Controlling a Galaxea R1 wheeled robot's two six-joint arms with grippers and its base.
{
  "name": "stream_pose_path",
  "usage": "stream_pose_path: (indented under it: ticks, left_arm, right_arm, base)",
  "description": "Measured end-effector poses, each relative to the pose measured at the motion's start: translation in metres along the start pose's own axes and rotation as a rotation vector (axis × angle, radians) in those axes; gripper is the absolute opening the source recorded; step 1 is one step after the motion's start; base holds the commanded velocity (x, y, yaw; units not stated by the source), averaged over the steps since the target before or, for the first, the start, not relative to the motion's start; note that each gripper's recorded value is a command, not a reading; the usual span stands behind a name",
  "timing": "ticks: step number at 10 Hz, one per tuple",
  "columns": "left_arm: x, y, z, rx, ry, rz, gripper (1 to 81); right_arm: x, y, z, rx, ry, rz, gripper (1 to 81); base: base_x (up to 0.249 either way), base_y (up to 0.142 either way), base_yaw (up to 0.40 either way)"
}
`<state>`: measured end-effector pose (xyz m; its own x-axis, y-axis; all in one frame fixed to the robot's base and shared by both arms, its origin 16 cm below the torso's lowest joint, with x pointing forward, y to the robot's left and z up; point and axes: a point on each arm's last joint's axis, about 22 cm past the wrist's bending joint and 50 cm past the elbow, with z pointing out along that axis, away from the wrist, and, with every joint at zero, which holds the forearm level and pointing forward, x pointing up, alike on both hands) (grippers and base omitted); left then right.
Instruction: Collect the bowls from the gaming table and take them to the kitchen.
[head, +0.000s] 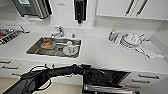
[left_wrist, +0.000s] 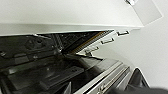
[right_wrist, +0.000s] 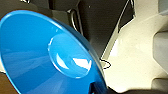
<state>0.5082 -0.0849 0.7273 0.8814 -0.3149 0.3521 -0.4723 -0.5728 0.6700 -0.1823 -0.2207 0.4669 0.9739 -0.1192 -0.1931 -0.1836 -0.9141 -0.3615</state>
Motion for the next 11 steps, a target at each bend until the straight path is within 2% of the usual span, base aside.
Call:
stream_pose_path:
  ticks: [1, 3, 4, 5, 6, 8, 9, 11]
  left_arm:
    - [-0.022, -0.019, -0.007, 0.019, -0.021, -0.026, 81.1]
    - [-0.08, -0.066, -0.028, 0.076, -0.076, -0.058, 81.1]
    - [-0.109, -0.085, -0.042, 0.103, -0.101, -0.071, 81.1]
    - [-0.14, -0.095, -0.056, 0.112, -0.124, -0.078, 81.1]
    - [-0.172, -0.095, -0.068, 0.104, -0.15, -0.079, 81.1]
    - [-0.225, -0.08, -0.089, 0.072, -0.196, -0.078, 81.1]
    - [-0.245, -0.076, -0.1, 0.064, -0.209, -0.076, 81.1]
    - [-0.303, -0.075, -0.111, 0.066, -0.264, -0.11, 81.1]
  right_arm:
    - [0.0, 0.009, -0.003, -0.012, -0.001, 0.0, 1.0]
    - [0.004, 0.035, -0.018, -0.039, 0.009, -0.001, 1.0]
    - [0.009, 0.041, -0.026, -0.033, 0.027, 0.0, 1.0]
    - [0.014, 0.039, -0.033, -0.012, 0.043, 0.004, 1.0]
    - [0.021, 0.036, -0.042, 0.013, 0.061, 0.007, 1.0]
    - [0.039, 0.04, -0.066, 0.044, 0.099, 0.009, 1.0]
    - [0.051, 0.048, -0.088, 0.057, 0.127, 0.009, 1.0]
    - [0.076, 0.061, -0.129, 0.072, 0.184, 0.008, 1.0]
  base:
    - [0.0, 0.0, 0.0]
    - [0.0, 0.0, 0.0]
    - [0.0, 0.0, 0.0]
    - [0.0, 0.0, 0.0]
    - [0.0, 0.0, 0.0]
    - [0.0, 0.0, 0.0]
    - [0.0, 0.0, 0.0]
    - [0.0, 0.0, 0.0]
